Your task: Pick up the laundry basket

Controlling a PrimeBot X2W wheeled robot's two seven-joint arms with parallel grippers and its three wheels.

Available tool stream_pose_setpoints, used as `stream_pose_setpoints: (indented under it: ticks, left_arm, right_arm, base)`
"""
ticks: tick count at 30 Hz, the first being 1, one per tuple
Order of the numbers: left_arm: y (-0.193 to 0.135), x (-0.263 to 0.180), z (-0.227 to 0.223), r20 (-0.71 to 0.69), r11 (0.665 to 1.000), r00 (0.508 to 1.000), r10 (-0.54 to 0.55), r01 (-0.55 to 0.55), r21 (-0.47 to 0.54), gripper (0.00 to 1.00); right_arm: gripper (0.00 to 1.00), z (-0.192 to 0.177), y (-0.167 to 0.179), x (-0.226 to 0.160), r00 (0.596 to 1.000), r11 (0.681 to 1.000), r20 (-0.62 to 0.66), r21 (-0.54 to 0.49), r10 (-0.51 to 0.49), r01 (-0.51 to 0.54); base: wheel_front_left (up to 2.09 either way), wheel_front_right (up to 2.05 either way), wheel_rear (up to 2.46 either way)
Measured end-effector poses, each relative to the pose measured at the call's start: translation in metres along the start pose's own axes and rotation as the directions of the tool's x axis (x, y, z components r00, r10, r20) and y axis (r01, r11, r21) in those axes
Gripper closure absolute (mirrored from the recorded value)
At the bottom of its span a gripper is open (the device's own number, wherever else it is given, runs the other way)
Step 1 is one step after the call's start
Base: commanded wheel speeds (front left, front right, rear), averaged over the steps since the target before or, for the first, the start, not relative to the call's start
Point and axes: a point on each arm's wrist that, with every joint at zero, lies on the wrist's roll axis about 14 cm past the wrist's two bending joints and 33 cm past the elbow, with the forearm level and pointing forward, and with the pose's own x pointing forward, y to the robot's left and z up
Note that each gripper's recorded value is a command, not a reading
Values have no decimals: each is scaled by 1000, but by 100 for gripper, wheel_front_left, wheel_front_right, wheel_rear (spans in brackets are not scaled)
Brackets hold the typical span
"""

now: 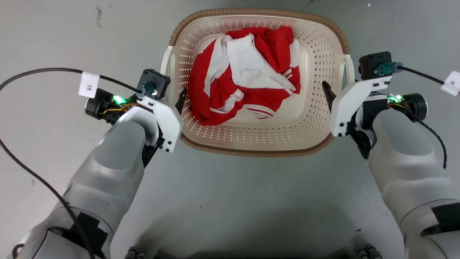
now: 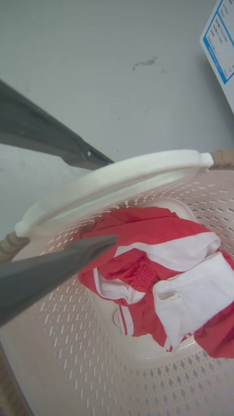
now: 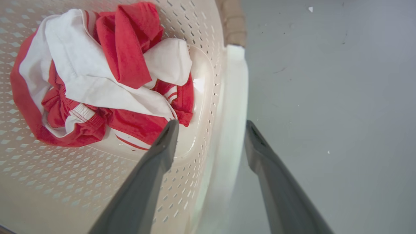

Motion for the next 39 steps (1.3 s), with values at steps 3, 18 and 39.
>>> stream_pose_setpoints:
  ticks: [3, 18, 39]
  left_arm:
    - [-1, 3, -4, -25, 1000, 1000, -15, 16, 22, 0]
    - [-2, 10, -15, -78, 998, 996, -47, 50, 30, 67]
    - [-21, -32, -14, -173, 993, 978, -114, 119, 16, 100]
  right_arm:
    - [0, -3, 0, 2, 1000, 1000, -23, -19, 3, -4]
    - [12, -11, 4, 12, 998, 1000, -54, -17, 19, -20]
    - [100, -5, 8, -23, 987, 992, -159, -126, -5, -15]
  base:
    - [0, 0, 0]
    - [0, 0, 0]
    - [0, 0, 0]
